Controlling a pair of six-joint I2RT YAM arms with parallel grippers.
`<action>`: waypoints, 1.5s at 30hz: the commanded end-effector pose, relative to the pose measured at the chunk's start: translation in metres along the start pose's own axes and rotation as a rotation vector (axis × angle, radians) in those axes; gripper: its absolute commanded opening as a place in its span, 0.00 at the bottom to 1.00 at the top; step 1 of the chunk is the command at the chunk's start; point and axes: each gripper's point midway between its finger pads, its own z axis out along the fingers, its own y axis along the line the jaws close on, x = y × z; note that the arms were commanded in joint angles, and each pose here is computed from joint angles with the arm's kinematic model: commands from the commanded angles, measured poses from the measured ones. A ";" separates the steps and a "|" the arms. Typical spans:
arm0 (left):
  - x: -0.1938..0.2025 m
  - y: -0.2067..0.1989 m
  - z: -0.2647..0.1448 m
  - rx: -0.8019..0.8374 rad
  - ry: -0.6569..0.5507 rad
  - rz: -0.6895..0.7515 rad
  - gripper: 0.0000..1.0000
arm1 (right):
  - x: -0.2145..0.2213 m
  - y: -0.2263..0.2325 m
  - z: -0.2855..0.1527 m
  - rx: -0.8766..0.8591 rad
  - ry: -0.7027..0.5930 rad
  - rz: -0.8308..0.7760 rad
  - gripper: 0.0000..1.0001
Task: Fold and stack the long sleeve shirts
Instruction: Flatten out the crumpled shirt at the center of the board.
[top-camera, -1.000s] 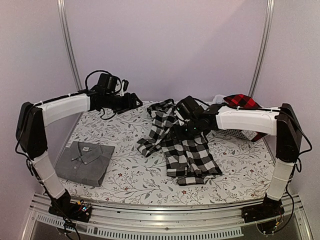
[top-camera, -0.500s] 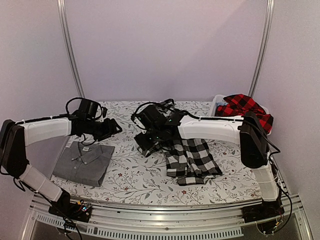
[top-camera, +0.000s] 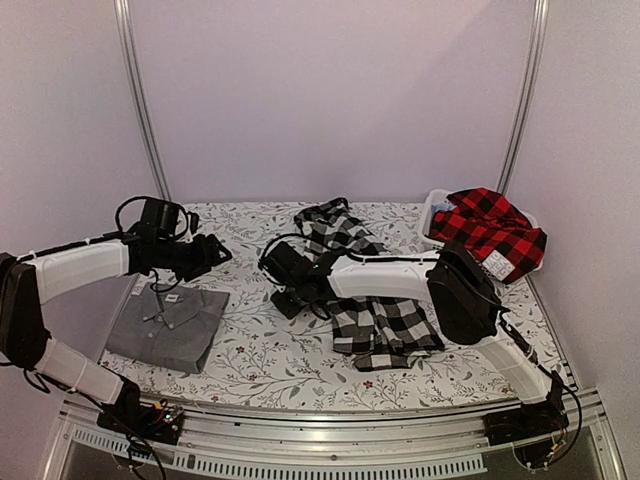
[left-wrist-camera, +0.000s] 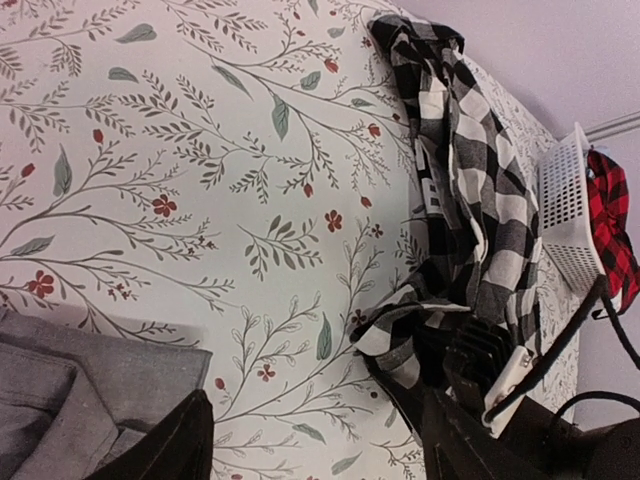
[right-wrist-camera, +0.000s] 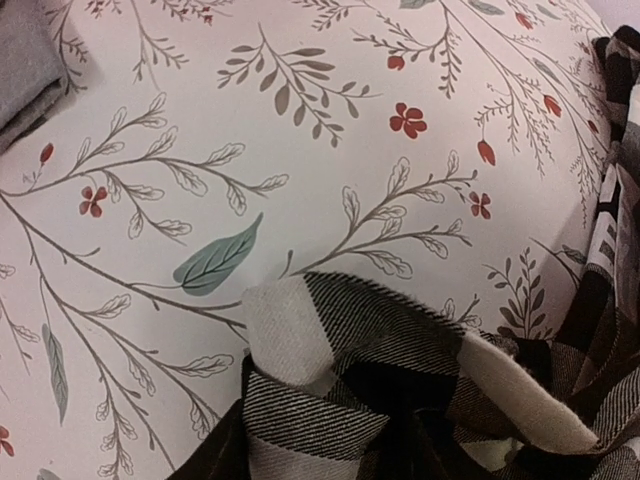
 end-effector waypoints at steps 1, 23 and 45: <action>0.000 -0.001 0.000 0.029 -0.004 0.000 0.71 | 0.004 0.000 0.005 0.000 0.024 0.003 0.32; 0.057 -0.068 0.071 0.246 0.202 0.023 0.62 | -0.090 -0.240 -0.174 0.304 -0.268 0.389 0.00; 0.166 -0.151 0.152 0.243 0.479 0.134 0.48 | -0.018 -0.358 -0.192 0.461 -0.208 0.548 0.00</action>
